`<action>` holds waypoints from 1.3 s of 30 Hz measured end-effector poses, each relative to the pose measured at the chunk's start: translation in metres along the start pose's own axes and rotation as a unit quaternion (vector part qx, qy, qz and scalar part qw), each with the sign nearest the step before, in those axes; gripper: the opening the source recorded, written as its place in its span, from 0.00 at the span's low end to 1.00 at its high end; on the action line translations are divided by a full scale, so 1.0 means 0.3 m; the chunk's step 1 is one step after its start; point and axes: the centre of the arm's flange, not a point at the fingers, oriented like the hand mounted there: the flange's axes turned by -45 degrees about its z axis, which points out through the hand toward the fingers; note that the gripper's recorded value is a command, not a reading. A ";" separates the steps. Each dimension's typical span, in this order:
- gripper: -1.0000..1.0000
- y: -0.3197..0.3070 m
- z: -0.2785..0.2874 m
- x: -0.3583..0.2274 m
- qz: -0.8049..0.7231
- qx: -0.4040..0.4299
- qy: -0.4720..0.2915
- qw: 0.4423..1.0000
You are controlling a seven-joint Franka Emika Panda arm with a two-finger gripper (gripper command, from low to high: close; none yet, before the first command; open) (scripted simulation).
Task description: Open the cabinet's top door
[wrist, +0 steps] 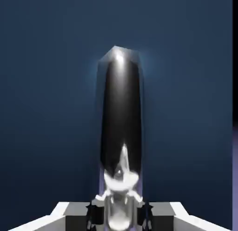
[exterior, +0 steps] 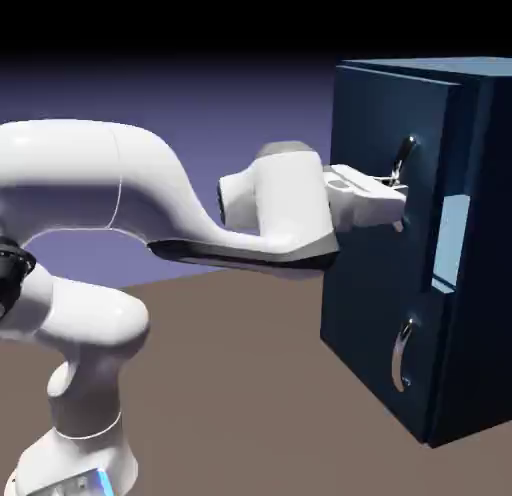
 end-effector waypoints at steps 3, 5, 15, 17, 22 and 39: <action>0.00 -0.032 -0.066 0.000 0.000 -0.030 0.000 1.000; 0.00 -0.058 -0.116 0.000 0.000 -0.053 0.000 0.999; 0.00 -0.214 -0.330 0.001 0.001 -0.162 0.000 0.987; 0.00 -0.247 -0.364 0.001 0.001 -0.181 0.000 0.983; 0.00 -0.333 -0.443 0.001 0.001 -0.228 0.000 0.974; 0.00 -0.718 -0.661 0.002 0.001 -0.402 0.000 0.916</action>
